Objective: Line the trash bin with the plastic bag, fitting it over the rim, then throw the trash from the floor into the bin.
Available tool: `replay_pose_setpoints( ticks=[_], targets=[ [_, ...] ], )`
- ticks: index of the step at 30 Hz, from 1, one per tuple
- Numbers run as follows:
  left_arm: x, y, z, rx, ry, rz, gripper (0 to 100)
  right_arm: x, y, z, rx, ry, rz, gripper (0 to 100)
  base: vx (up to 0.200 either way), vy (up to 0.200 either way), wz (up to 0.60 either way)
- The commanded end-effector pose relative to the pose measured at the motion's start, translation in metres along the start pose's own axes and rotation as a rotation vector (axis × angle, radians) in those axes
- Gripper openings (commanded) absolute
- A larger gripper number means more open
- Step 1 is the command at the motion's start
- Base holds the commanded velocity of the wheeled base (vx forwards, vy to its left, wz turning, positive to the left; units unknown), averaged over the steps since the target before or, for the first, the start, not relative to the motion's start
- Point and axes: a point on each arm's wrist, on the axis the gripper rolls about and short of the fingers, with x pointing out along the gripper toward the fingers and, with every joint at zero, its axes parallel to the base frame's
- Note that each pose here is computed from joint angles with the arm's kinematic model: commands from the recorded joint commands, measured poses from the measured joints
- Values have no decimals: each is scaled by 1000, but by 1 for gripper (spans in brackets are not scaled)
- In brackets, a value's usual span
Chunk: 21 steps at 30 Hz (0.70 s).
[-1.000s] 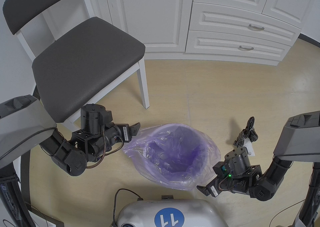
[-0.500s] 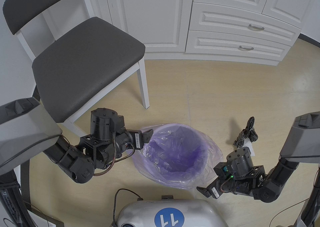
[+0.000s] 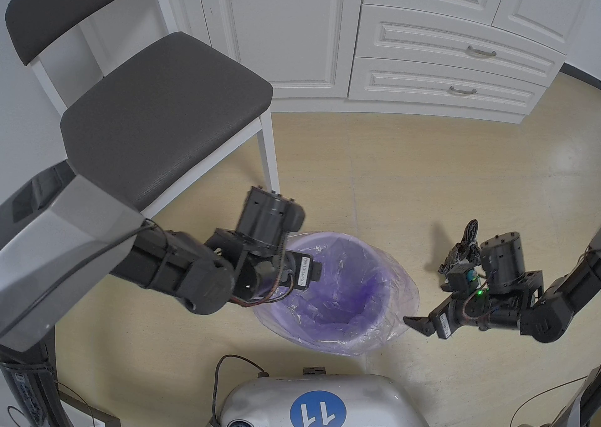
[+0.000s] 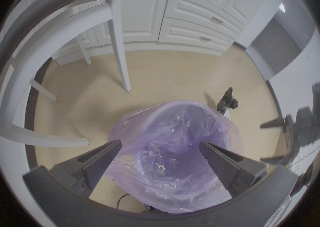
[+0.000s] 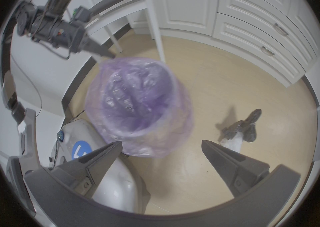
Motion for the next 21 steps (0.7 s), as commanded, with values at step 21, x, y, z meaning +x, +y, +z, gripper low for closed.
replay_pose_setpoints(
  ticks=[21],
  targets=[
    [4,-37,-66,249,192,217,100,49,17,14,192,-49,96,100,0,0,0]
  ],
)
